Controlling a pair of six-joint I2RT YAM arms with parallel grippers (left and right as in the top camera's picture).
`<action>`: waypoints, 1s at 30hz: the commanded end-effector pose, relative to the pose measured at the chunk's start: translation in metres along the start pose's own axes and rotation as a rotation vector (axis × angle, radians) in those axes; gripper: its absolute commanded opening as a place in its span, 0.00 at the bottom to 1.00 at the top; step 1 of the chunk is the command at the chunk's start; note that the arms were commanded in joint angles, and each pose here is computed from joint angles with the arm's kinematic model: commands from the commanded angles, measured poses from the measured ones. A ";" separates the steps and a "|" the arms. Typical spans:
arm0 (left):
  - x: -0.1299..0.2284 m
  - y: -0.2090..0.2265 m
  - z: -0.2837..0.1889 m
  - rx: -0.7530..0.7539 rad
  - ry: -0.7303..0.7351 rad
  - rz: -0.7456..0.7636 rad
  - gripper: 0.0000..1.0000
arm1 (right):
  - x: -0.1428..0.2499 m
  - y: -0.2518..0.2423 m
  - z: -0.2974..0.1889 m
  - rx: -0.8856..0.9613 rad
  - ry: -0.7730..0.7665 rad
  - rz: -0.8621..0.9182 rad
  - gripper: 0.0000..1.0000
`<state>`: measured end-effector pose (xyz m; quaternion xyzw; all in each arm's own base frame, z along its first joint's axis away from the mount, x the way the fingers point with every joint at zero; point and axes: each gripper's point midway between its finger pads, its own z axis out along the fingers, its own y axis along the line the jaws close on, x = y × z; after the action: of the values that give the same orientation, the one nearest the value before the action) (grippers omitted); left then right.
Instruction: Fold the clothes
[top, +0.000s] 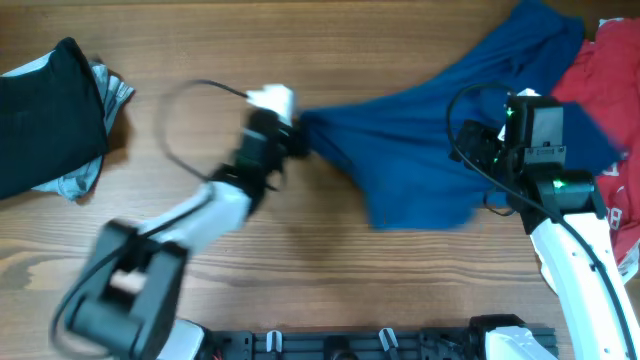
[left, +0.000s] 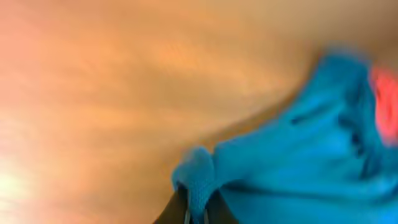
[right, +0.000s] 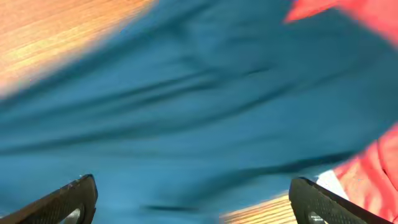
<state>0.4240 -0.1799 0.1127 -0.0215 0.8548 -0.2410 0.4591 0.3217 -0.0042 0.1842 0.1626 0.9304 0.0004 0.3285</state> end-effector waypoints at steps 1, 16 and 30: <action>-0.116 0.099 -0.046 -0.214 -0.286 -0.078 0.04 | -0.007 0.003 -0.007 -0.020 -0.022 0.012 0.99; 0.093 0.055 -0.084 -0.135 0.726 -0.553 1.00 | -0.006 0.003 -0.007 -0.018 -0.018 0.013 1.00; 0.138 0.015 -0.065 -0.260 0.744 -0.670 1.00 | -0.007 0.003 -0.007 -0.020 -0.021 0.014 1.00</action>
<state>0.3035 -0.1603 0.0435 -0.2377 0.9338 -0.2649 0.0365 0.3212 -0.0042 0.1839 0.1628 0.9308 0.0002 0.3273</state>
